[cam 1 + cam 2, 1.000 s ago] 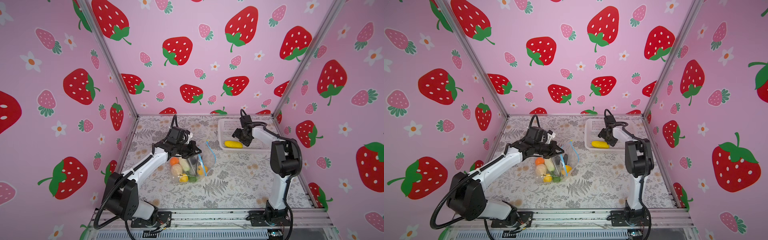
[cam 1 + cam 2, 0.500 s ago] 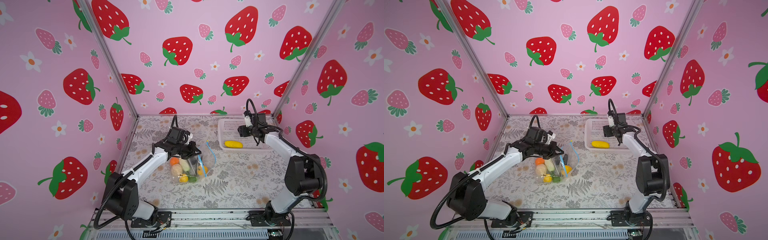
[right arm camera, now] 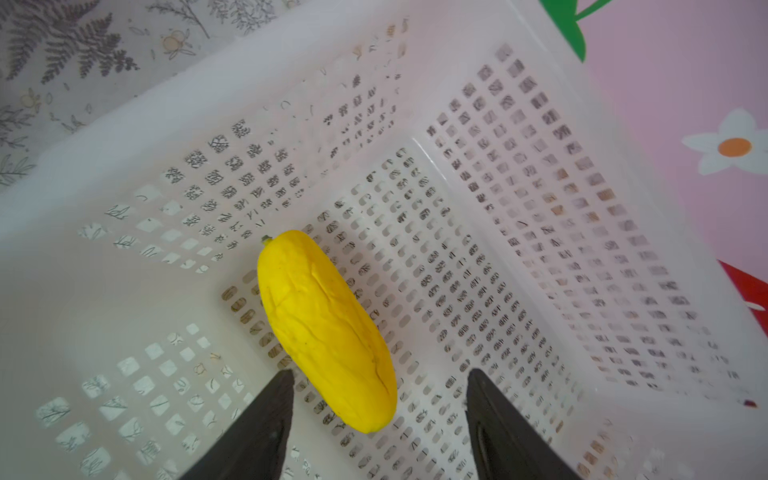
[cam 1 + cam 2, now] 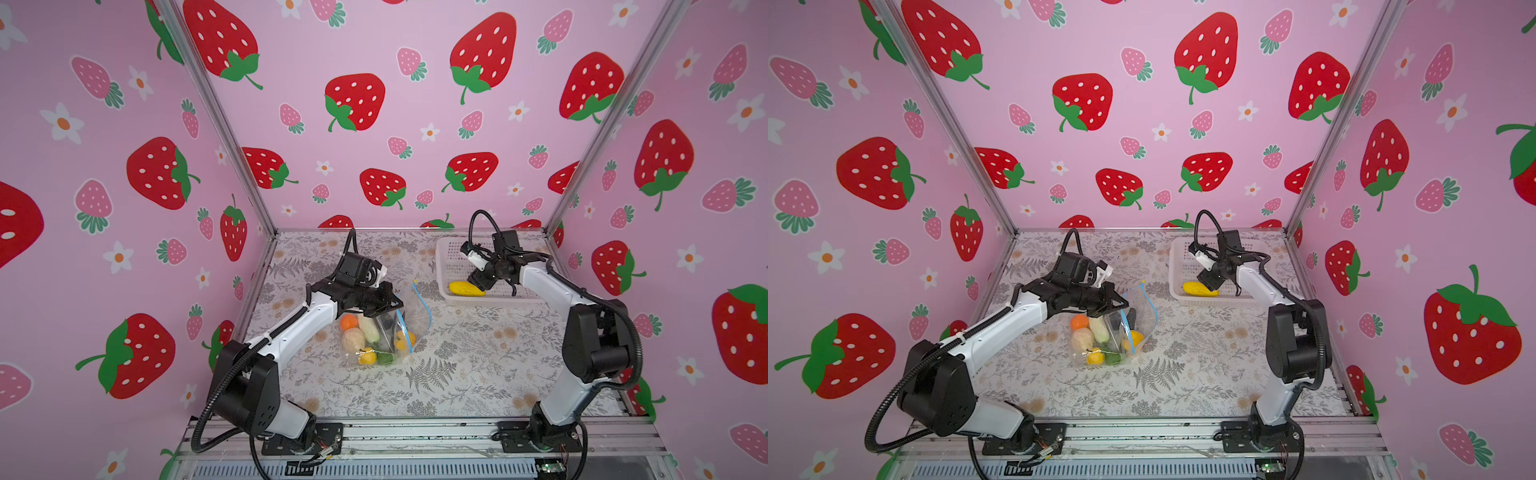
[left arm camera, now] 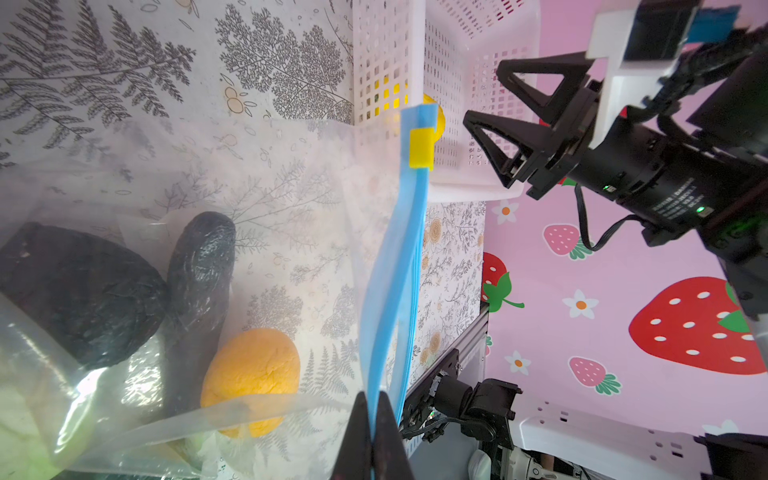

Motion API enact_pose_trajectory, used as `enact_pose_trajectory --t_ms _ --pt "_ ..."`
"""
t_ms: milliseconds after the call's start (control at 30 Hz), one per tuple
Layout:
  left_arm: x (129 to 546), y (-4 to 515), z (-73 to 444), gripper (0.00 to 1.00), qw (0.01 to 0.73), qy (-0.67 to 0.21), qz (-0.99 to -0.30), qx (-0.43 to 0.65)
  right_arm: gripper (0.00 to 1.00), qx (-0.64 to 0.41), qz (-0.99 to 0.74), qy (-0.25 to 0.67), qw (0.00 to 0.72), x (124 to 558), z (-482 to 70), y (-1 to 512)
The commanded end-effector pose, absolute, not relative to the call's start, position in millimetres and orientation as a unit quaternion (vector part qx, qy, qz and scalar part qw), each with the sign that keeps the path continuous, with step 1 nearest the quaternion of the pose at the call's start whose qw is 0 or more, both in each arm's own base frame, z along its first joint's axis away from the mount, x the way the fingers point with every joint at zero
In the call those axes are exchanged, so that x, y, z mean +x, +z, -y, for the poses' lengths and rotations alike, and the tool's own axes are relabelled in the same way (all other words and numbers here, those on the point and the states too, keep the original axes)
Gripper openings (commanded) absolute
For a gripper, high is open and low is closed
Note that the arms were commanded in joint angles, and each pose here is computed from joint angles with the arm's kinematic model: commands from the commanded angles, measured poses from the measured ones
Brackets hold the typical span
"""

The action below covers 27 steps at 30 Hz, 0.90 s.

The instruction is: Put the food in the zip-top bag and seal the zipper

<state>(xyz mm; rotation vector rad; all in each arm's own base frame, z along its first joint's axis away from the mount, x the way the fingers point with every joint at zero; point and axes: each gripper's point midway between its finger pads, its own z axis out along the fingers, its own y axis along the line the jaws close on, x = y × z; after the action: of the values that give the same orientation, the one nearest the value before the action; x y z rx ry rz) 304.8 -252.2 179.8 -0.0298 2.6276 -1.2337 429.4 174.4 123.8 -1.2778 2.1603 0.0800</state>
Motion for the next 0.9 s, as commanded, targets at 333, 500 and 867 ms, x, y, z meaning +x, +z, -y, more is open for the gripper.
enact_pose_trajectory --t_ms 333,500,867 --pt "307 190 255 0.00 0.126 -0.427 -0.895 -0.002 0.68 -0.555 -0.797 0.055 0.233 418 -206 72" --pt "307 191 254 0.00 0.130 -0.428 -0.895 -0.004 0.67 -0.556 -0.802 0.031 0.218 428 -203 54" --pt "305 187 257 0.00 0.123 -0.425 -0.897 -0.006 0.52 -0.548 -0.807 0.022 0.220 444 -206 52"
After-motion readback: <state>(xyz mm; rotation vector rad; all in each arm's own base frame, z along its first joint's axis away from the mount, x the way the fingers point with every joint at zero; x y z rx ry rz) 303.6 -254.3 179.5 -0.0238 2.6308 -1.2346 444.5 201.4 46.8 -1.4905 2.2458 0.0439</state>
